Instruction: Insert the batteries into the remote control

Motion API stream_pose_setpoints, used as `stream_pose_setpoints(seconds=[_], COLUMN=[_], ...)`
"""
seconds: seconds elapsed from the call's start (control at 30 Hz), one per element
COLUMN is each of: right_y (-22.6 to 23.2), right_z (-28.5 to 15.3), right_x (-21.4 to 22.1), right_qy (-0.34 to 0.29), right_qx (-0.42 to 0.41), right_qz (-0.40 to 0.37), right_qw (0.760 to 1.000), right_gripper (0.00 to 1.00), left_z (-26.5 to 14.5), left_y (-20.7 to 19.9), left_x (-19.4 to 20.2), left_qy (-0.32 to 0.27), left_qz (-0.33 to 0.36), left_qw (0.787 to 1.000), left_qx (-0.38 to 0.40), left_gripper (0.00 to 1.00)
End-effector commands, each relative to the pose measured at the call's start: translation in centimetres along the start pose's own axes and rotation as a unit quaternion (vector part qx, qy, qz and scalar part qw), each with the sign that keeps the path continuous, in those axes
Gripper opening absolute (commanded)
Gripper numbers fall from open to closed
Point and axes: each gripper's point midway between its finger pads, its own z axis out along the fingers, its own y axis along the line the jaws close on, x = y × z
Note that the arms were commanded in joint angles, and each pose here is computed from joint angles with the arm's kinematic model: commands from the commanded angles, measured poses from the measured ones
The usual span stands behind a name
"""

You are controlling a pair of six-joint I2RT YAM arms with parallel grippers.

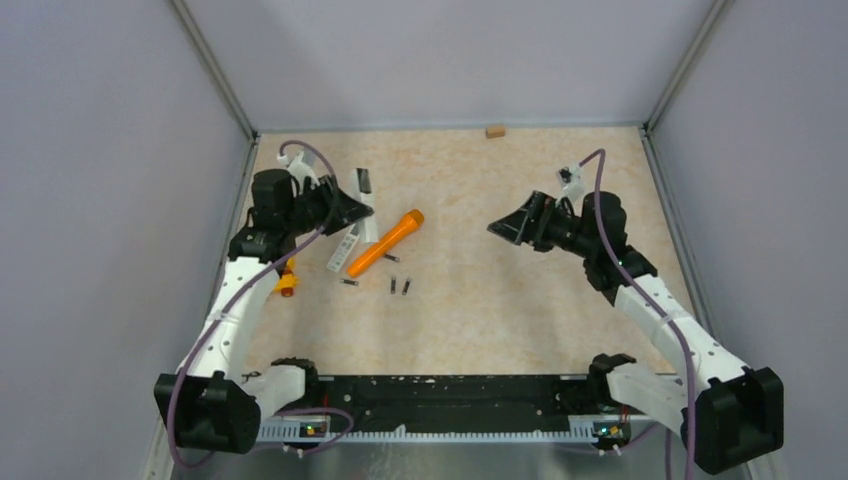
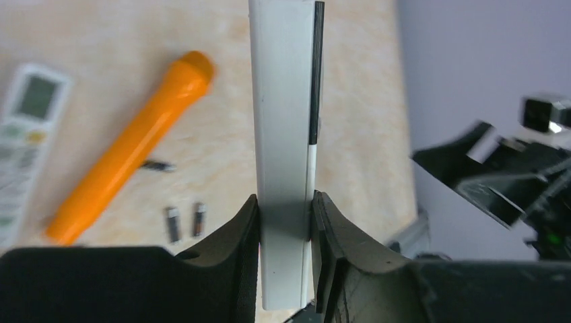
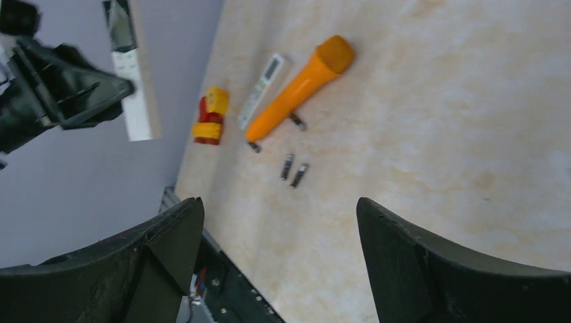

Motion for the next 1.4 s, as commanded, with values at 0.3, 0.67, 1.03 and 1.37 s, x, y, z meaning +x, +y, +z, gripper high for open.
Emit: stream_pose_setpoints(seconds=[0.3, 0.67, 1.03, 1.37], right_y=[17.5, 20.8, 25.2, 25.1], right_z=[-0.9, -1.2, -2.4, -0.4], right_x=[-1.4, -1.2, -1.5, -2.3], right_qy=[-0.061, -0.057, -0.044, -0.062], right_qx=[-0.301, -0.365, -0.460, -0.418], right_qz=[-0.006, -0.010, 0.014, -0.039], right_qw=[0.952, 0.929, 0.887, 0.906], right_gripper=[0.90, 0.85, 0.68, 0.02], left_z=[-2.6, -4.7, -6.3, -4.9], left_y=[-20.3, -23.5, -25.4, -24.6], left_x=[0.7, -0.1, 0.6, 1.2], left_qy=[-0.004, -0.015, 0.012, 0.014], left_qz=[0.096, 0.000, -0.007, 0.006], left_qw=[0.912, 0.891, 0.865, 0.883], left_qx=[0.399, 0.455, 0.502, 0.469], left_gripper=[0.00, 0.00, 0.00, 0.31])
